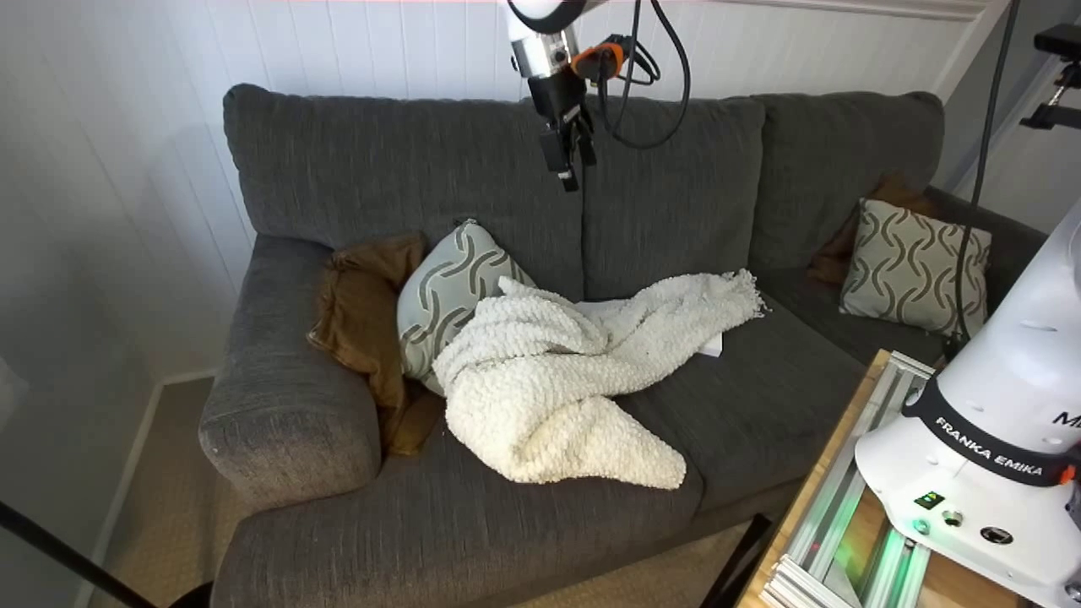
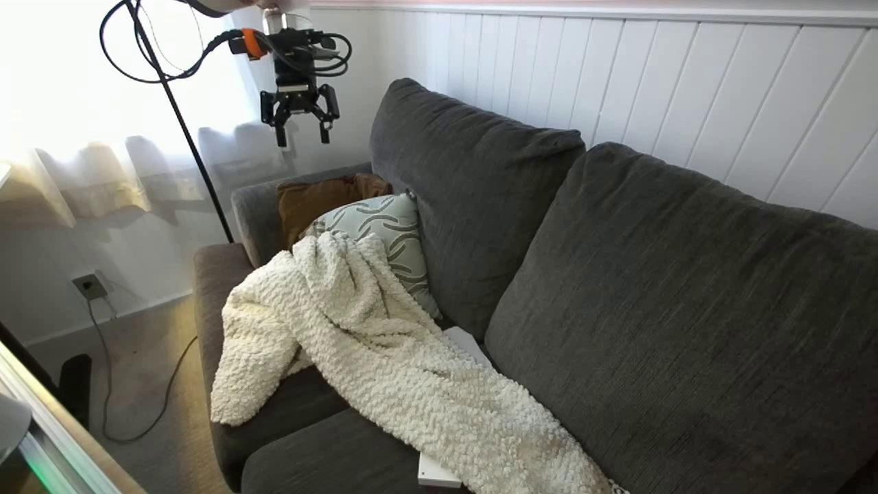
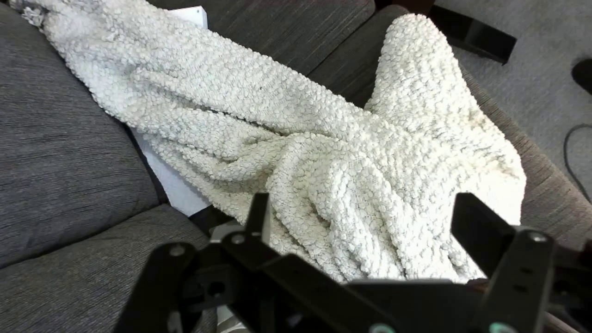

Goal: Move the towel to the left

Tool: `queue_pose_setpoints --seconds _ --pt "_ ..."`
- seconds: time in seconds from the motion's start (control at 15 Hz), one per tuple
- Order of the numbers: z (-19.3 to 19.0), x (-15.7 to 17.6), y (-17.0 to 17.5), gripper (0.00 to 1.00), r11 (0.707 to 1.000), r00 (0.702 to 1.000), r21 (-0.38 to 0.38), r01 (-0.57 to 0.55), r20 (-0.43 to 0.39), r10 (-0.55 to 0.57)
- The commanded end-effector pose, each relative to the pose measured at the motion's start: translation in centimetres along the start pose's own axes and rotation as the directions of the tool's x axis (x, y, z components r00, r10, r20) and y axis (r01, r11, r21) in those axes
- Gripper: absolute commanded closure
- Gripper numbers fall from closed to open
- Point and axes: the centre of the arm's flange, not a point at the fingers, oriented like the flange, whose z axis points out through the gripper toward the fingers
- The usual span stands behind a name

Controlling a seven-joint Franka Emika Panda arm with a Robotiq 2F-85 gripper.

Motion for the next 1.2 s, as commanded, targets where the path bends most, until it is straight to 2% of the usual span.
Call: queue_pose_setpoints --seconds 0.0,0.27,0.47,0.73,0.93,1.0,1.13 --pt "-0.1 0.1 0.1 0.00 1.000 1.000 0.000 0.000 0.000 0.000" --pt "-0.7 0.1 0.2 0.00 1.000 1.000 -0.002 -0.001 -0.005 0.001" --pt "2.4 4.1 1.1 0.00 0.997 0.998 -0.023 0.069 0.015 -0.068" --pt "8.0 8.4 0.8 0.00 0.990 0.989 0.016 0.137 0.046 -0.137" --pt "11.7 11.1 -0.4 0.00 0.977 0.978 0.034 0.210 -0.004 -0.210" --pt "12.5 12.0 -0.6 0.00 0.971 0.970 0.016 0.240 -0.032 -0.240" --pt "13.7 13.5 -1.2 0.00 0.953 0.951 0.026 0.302 -0.069 -0.300"
